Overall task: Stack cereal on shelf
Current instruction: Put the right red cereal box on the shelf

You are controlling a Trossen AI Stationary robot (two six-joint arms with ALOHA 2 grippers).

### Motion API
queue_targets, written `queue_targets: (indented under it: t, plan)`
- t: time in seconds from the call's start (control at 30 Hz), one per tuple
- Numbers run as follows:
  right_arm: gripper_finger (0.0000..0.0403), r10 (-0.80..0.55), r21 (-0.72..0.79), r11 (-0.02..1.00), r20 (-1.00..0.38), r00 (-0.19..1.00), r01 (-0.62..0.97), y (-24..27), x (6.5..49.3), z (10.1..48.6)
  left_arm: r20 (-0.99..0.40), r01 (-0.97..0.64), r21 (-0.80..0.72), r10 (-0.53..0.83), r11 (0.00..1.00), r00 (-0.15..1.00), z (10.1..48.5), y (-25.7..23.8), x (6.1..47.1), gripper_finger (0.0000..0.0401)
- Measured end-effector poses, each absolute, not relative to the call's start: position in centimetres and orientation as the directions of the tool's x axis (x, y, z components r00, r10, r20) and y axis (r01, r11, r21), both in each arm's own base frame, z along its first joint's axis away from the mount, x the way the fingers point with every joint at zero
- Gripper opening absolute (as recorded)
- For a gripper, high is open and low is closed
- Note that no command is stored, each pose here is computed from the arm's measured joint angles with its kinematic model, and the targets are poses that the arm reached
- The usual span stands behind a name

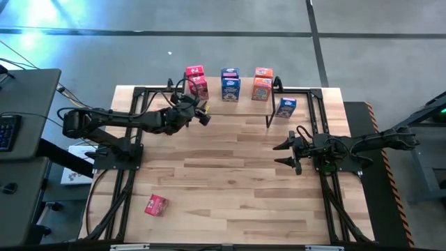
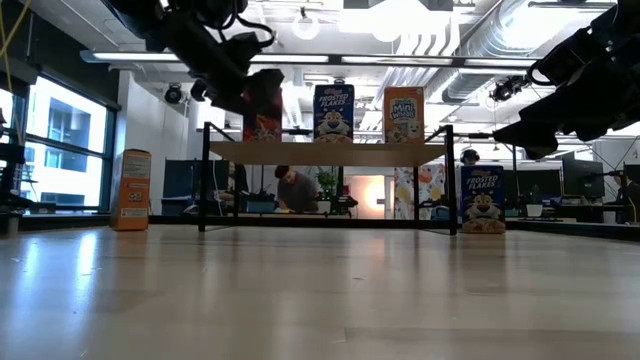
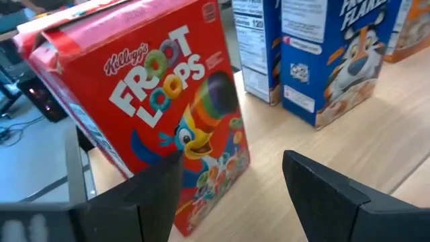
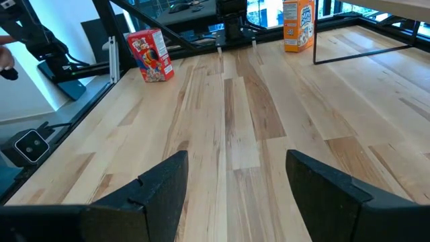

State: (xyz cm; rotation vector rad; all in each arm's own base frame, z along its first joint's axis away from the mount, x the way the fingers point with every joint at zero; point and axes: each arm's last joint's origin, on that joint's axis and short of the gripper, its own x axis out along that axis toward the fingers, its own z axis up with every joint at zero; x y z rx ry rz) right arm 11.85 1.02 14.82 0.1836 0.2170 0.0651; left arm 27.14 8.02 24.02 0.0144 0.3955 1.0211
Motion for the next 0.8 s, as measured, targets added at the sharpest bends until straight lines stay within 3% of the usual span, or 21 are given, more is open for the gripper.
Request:
queue_targets:
  t: [0.43,0.8]
  plan:
    - [0.0244,0.084,0.188,0.981,-0.208,0.975,-0.045,1.0,11.8,14.8,-0.340,-0.854,0.207,0.854,0.477,0.395,23.5,8.0,26.7,0.0246]
    - [0.0244,0.084,0.188,0.981,-0.208,0.975,-0.045,1.0,11.8,14.8,-0.238,-0.843,0.050,0.826,0.535,0.510,24.9,6.2,27.9,0.0246]
